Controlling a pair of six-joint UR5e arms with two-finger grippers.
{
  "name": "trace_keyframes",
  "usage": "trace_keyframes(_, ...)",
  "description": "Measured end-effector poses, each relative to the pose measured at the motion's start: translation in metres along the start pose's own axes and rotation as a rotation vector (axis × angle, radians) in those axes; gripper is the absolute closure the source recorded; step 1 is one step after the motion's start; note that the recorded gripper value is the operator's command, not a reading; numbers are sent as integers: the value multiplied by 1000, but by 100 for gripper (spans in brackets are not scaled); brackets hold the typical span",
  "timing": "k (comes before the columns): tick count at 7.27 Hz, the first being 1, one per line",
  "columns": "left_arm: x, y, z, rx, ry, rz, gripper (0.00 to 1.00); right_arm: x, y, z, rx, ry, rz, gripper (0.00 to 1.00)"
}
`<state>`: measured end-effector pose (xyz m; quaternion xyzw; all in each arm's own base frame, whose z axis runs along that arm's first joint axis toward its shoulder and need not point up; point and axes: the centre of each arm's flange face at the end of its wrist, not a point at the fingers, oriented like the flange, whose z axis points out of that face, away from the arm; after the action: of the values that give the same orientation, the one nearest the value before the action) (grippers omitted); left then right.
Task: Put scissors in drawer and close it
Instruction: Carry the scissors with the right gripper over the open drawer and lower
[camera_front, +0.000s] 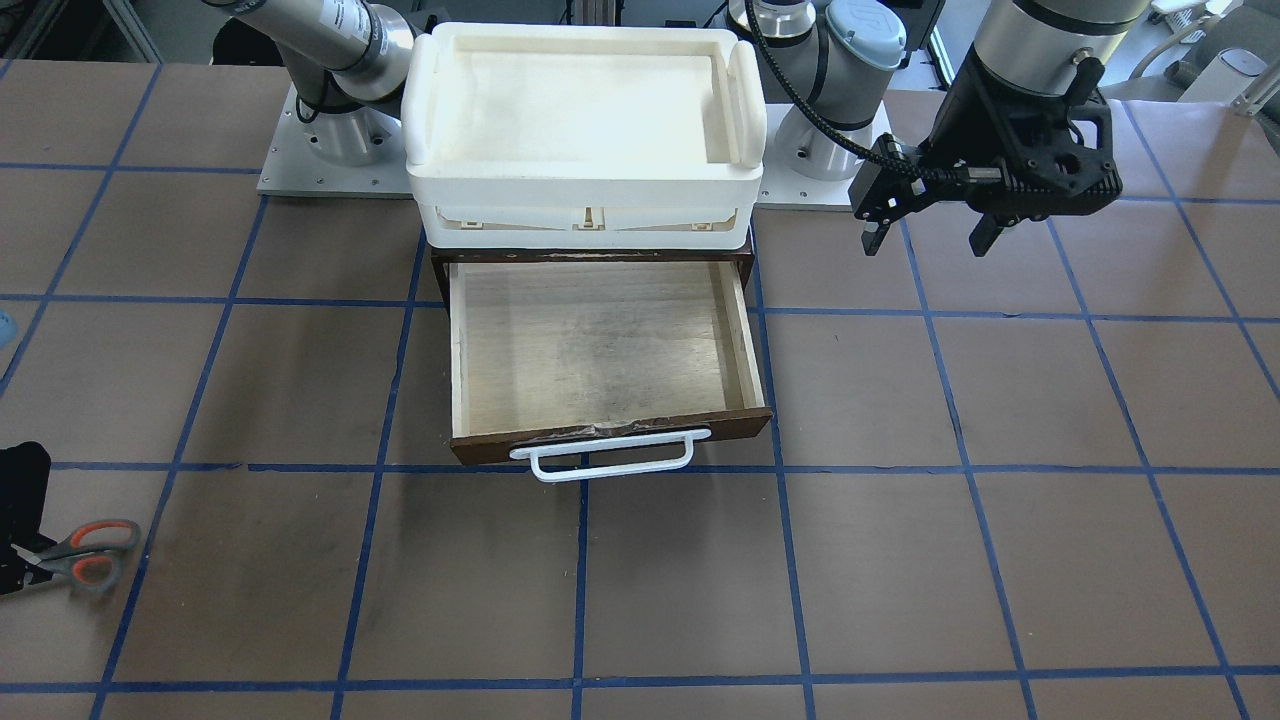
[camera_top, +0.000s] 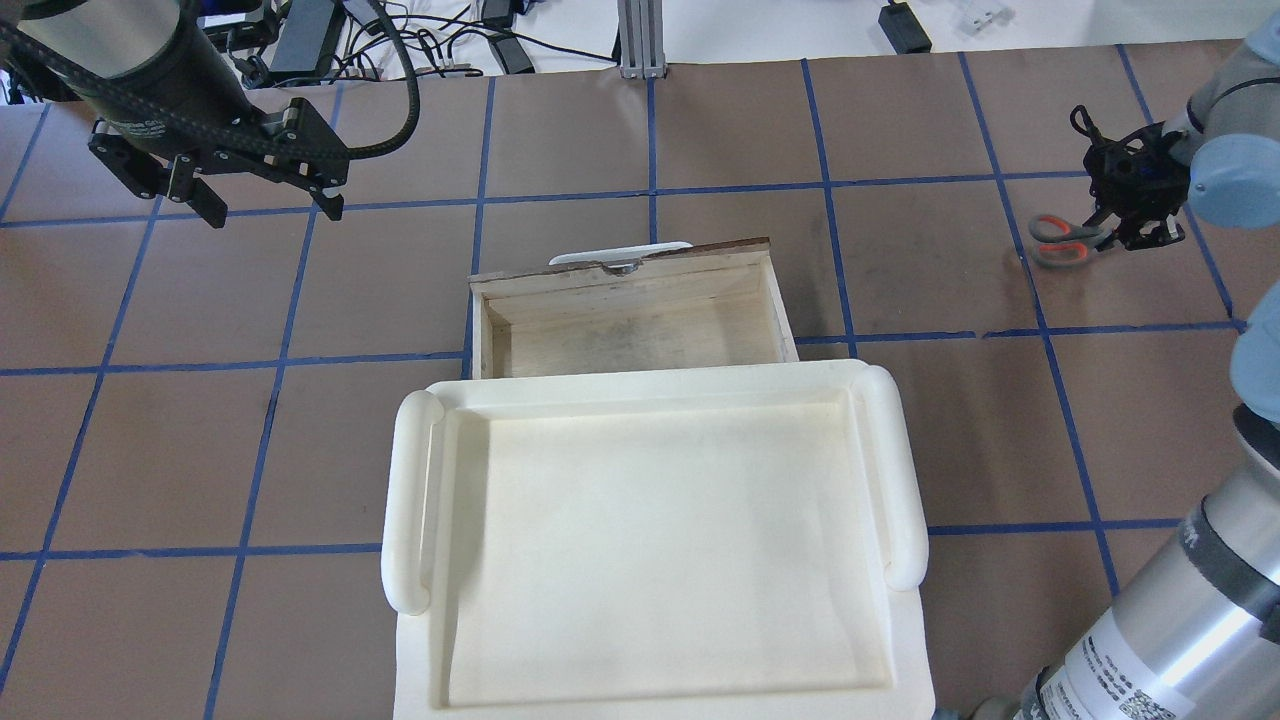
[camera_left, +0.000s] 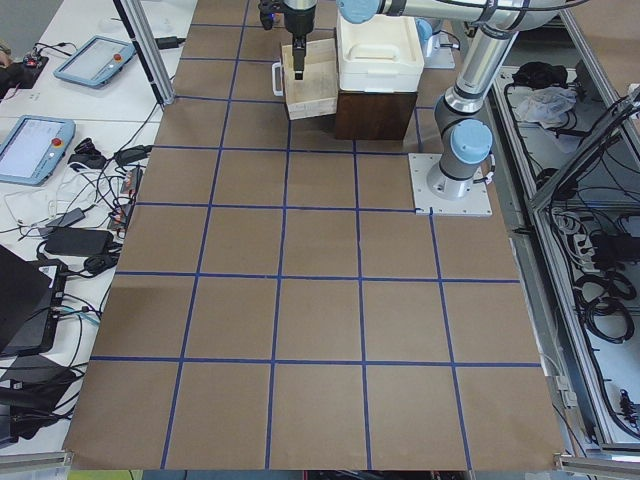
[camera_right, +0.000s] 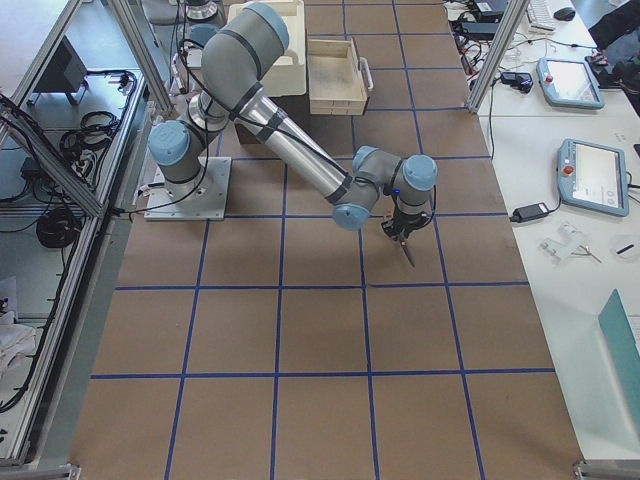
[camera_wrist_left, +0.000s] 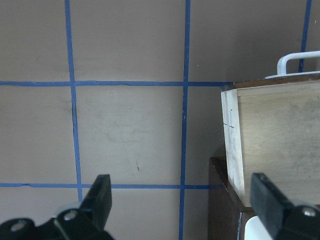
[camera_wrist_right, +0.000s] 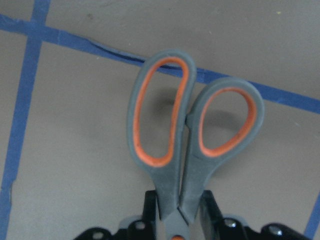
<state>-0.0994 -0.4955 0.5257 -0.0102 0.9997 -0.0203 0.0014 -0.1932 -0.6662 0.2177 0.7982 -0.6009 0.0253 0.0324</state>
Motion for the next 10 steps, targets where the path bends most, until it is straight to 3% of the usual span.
trace_keyframes(3, 0, 0, 0, 1, 0, 0, 0, 19, -62, -85, -29, 45, -34, 100)
trace_keyframes(6, 0, 0, 0, 0, 0, 0, 0, 31, -175, -163, -7, 48, 23, 100)
trace_keyframes(8, 0, 0, 0, 1, 0, 0, 0, 39, -257, -184, 8, 36, 75, 100)
trace_keyframes(10, 0, 0, -1, 1, 0, 0, 0, 43, -348, -184, 7, 12, 108, 100)
